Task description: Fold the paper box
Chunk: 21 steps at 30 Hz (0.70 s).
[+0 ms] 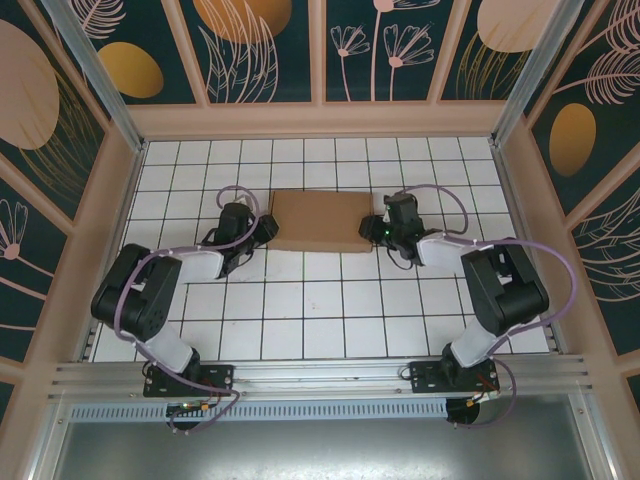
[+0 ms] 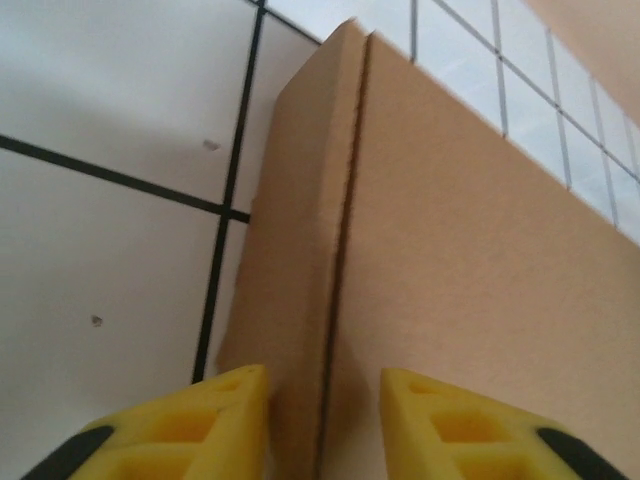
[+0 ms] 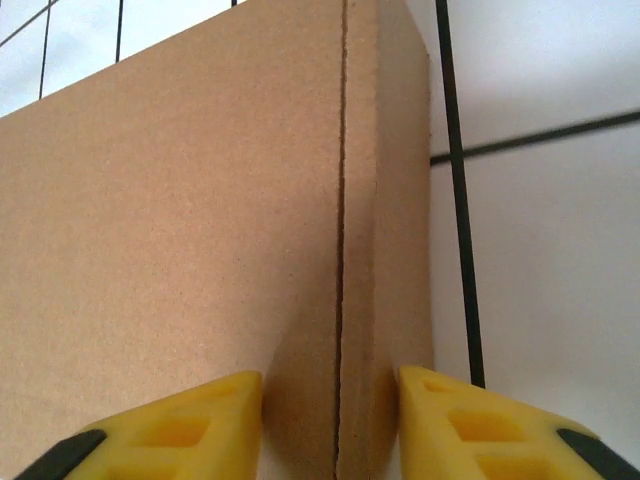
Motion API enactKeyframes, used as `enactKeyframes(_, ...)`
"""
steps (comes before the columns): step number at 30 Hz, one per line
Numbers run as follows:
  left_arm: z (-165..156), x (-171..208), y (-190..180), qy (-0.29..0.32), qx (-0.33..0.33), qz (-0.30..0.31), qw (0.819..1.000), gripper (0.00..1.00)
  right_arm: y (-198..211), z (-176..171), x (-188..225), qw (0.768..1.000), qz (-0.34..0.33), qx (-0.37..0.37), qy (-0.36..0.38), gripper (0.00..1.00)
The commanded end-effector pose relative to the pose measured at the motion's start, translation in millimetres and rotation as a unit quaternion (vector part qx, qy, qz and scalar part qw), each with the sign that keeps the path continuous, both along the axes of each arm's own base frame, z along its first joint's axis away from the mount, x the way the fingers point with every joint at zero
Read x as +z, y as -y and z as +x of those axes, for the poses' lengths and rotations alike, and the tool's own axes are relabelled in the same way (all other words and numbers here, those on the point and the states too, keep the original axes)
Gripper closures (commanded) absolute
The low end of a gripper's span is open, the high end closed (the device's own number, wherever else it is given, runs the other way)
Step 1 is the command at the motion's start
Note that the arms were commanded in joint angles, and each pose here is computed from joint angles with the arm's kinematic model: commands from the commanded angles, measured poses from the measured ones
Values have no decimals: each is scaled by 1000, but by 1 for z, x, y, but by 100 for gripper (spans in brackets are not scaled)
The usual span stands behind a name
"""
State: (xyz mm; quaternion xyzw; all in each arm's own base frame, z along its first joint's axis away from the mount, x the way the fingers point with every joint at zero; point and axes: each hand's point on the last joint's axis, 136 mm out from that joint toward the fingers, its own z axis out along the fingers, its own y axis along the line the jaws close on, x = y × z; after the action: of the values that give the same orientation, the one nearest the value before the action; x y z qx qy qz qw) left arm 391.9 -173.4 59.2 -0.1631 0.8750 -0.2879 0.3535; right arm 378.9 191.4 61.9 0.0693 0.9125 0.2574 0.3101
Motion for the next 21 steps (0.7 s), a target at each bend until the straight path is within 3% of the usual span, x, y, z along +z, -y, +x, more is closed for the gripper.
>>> enactKeyframes(1, 13, 9, 11, 13, -12, -22, 1000, 70, 1, 11, -11, 1000, -12, 2, -16, 66)
enactKeyframes(8, 26, -3, 12, 1, -8, -12, 1000, 72, 7, 31, -16, 999, -37, 1, -13, 68)
enactKeyframes(12, 28, -1, 7, -3, 2, -2, 1000, 63, 9, 32, -14, 999, -41, 2, -12, 64)
enactKeyframes(16, 33, 32, -7, 34, 27, 16, 999, 32, 16, 34, 22, 999, -32, -16, 32, 37)
enactKeyframes(18, 39, 68, -15, 76, 37, 39, 996, 5, 20, 38, 54, 997, -26, -26, 69, 17)
enactKeyframes(19, 41, 85, -20, 93, 44, 47, 994, 1, 22, 39, 69, 995, -24, -32, 87, 4)
enactKeyframes(21, 41, 129, -30, 135, 57, 59, 987, 1, 28, 40, 112, 989, -17, -44, 139, 1)
